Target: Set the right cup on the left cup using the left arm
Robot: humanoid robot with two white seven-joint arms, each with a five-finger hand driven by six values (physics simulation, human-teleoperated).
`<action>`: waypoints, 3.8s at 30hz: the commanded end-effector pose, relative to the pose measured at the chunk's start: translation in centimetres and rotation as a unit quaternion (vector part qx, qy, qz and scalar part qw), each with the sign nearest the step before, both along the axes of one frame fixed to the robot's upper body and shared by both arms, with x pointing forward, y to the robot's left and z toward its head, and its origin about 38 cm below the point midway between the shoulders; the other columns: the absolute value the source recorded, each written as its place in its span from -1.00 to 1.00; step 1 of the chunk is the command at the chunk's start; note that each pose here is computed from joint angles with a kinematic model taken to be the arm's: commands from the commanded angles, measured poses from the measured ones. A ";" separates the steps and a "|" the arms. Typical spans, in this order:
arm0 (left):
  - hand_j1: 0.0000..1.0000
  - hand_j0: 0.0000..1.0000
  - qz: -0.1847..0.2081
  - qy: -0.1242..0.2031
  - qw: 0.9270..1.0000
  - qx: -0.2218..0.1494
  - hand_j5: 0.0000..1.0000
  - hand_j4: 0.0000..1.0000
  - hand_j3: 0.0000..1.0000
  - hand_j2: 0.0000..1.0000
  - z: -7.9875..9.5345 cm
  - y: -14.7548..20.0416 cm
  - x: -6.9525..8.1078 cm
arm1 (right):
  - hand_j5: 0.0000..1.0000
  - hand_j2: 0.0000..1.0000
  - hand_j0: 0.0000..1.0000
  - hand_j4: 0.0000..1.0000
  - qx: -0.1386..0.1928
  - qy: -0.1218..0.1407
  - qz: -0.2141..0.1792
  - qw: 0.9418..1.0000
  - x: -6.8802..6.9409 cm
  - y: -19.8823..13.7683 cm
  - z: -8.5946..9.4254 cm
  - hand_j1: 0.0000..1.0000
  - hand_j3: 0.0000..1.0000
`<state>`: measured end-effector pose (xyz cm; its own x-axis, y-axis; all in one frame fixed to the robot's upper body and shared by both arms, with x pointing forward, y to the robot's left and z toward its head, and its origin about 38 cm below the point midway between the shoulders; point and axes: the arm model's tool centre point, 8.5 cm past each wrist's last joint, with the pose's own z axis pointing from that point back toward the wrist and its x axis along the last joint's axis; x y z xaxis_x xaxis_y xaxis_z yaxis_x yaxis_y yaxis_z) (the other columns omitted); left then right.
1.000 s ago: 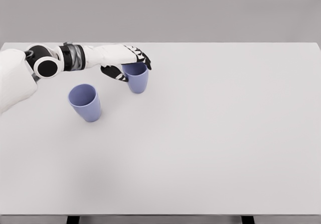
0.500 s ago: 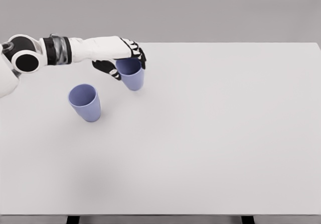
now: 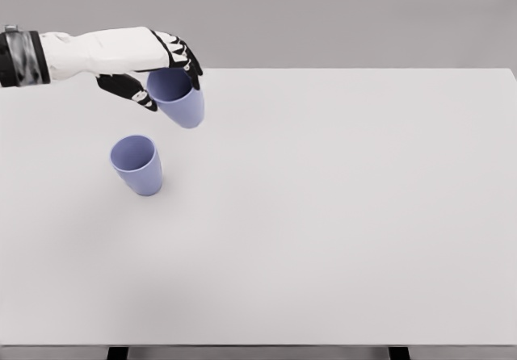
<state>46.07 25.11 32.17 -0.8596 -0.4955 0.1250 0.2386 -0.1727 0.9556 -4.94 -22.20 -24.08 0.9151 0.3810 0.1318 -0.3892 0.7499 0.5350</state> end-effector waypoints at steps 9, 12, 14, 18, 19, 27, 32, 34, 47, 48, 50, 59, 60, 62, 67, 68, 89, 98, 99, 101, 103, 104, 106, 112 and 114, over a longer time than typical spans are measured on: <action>0.03 0.03 0.010 -0.017 1.000 0.000 0.03 0.03 0.03 0.03 3.0 2.8 -2.4 | 1.00 1.00 1.00 1.00 0.001 0.000 0.001 1.000 0.0 0.0 0.0 1.00 1.00; 0.04 0.04 0.014 -0.020 1.000 0.005 0.04 0.04 0.04 0.04 3.2 3.5 -2.7 | 1.00 1.00 1.00 1.00 0.001 -0.001 0.001 1.000 0.0 0.0 0.0 1.00 1.00; 0.04 0.04 0.018 -0.022 1.000 0.009 0.04 0.04 0.04 0.04 3.5 4.0 -3.2 | 1.00 1.00 1.00 1.00 0.001 -0.001 0.001 1.000 0.0 0.0 0.0 1.00 1.00; 0.04 0.04 0.016 -0.026 0.999 0.010 0.04 0.04 0.04 0.04 4.1 4.3 -3.9 | 1.00 1.00 1.00 1.00 0.001 -0.001 0.001 1.000 0.1 0.0 0.0 1.00 1.00; 0.04 0.04 0.015 -0.027 0.999 0.010 0.04 0.04 0.04 0.04 4.1 4.3 -3.9 | 1.00 1.00 1.00 1.00 0.001 0.000 0.001 1.000 0.0 0.0 0.0 1.00 1.00; 0.04 0.04 0.023 -0.031 0.999 0.018 0.04 0.04 0.04 0.04 4.9 5.7 -5.3 | 1.00 1.00 1.00 1.00 0.001 -0.001 0.001 1.000 0.0 0.0 0.0 1.00 1.00; 0.05 0.05 0.021 -0.026 0.999 0.030 0.05 0.05 0.05 0.05 4.7 6.0 -6.4 | 1.00 1.00 1.00 1.00 0.001 -0.001 0.001 1.000 0.0 0.0 0.0 1.00 1.00; 0.05 0.05 0.017 -0.021 0.999 0.039 0.05 0.05 0.05 0.05 4.5 6.0 -6.5 | 1.00 1.00 1.00 1.00 0.001 0.000 0.001 1.000 0.0 0.0 0.0 1.00 1.00; 0.05 0.05 0.017 -0.013 0.999 0.048 0.05 0.05 0.05 0.05 4.0 6.3 -7.3 | 1.00 1.00 1.00 1.00 0.001 0.000 0.001 1.000 0.0 0.0 0.0 1.00 1.00; 0.05 0.05 0.018 -0.006 0.999 0.048 0.05 0.05 0.05 0.05 3.4 6.4 -7.4 | 1.00 1.00 1.00 1.00 0.001 -0.001 0.001 1.000 0.1 0.0 0.0 1.00 1.00; 0.05 0.05 0.021 -0.003 0.999 0.048 0.05 0.05 0.05 0.05 3.2 6.4 -7.3 | 1.00 1.00 1.00 1.00 0.001 0.000 0.001 1.000 0.0 0.0 0.0 1.00 1.00; 0.05 0.05 0.027 0.005 0.998 0.060 0.05 0.05 0.05 0.05 2.8 6.3 -7.1 | 1.00 1.00 1.00 1.00 0.001 0.000 0.001 1.000 0.0 0.0 0.0 1.00 1.00; 0.05 0.05 0.027 0.005 0.998 0.060 0.05 0.05 0.05 0.05 2.8 6.2 -7.1 | 1.00 1.00 1.00 1.00 0.001 0.000 0.001 1.000 0.0 0.0 0.0 1.00 1.00; 0.05 0.05 0.027 0.004 0.998 0.061 0.05 0.05 0.05 0.05 2.9 6.3 -7.1 | 1.00 1.00 1.00 1.00 0.001 0.000 0.001 1.000 0.0 0.0 0.0 1.00 1.00; 0.06 0.06 0.023 0.004 0.998 0.057 0.06 0.06 0.06 0.06 3.0 6.1 -7.2 | 1.00 1.00 1.00 1.00 0.001 0.000 0.001 1.000 0.0 0.0 0.0 1.00 1.00; 0.05 0.05 0.023 0.004 0.998 0.056 0.05 0.05 0.05 0.05 3.0 6.1 -7.2 | 1.00 1.00 1.00 1.00 0.001 -0.001 0.001 1.000 0.0 0.0 0.0 1.00 1.00; 0.06 0.06 0.022 0.008 0.998 0.050 0.06 0.06 0.06 0.06 3.0 6.2 -7.4 | 1.00 1.00 1.00 1.00 0.001 0.000 0.001 1.000 0.0 0.0 0.0 1.00 1.00; 0.06 0.06 0.024 0.007 0.999 0.049 0.06 0.06 0.06 0.06 3.0 6.1 -7.1 | 1.00 1.00 1.00 1.00 0.001 0.000 0.001 1.000 0.0 0.0 0.0 1.00 1.00; 0.06 0.06 0.023 0.007 0.999 0.048 0.06 0.06 0.06 0.06 2.9 6.0 -7.2 | 1.00 1.00 1.00 1.00 0.001 0.000 0.001 1.000 0.0 0.0 0.0 1.00 1.00; 0.06 0.06 0.021 0.008 0.999 0.047 0.06 0.06 0.06 0.06 2.8 5.9 -7.1 | 1.00 1.00 1.00 1.00 0.001 -0.001 0.001 1.000 0.0 0.0 0.0 1.00 1.00; 0.06 0.06 0.021 0.009 0.999 0.047 0.06 0.06 0.06 0.06 2.8 5.9 -7.2 | 1.00 1.00 1.00 1.00 0.001 0.000 0.001 1.000 0.0 0.0 0.0 1.00 1.00; 0.06 0.06 0.021 0.009 0.999 0.047 0.06 0.06 0.06 0.06 2.7 5.9 -7.1 | 1.00 1.00 1.00 1.00 0.001 -0.001 0.001 1.000 0.0 0.0 0.0 1.00 1.00; 0.06 0.06 0.020 0.008 0.999 0.047 0.06 0.06 0.06 0.06 2.8 5.9 -7.2 | 1.00 1.00 1.00 1.00 0.001 0.000 0.001 1.000 0.0 0.0 0.0 1.00 1.00; 0.24 0.24 0.024 0.009 0.999 0.048 0.24 0.24 0.24 0.24 2.7 6.1 -7.1 | 1.00 1.00 1.00 1.00 0.001 0.000 0.001 1.000 0.0 0.0 0.0 1.00 1.00; 0.28 0.28 0.023 0.007 0.999 0.048 0.28 0.28 0.28 0.28 2.8 6.0 -7.1 | 1.00 1.00 1.00 1.00 0.001 0.000 0.001 1.000 0.0 0.0 0.0 1.00 1.00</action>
<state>38.91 31.13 34.80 -0.8349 -0.5435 0.0865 0.2631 -0.2562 0.9301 -4.95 -22.20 -24.08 0.9152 0.3810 0.1314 -0.3890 0.7499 0.5351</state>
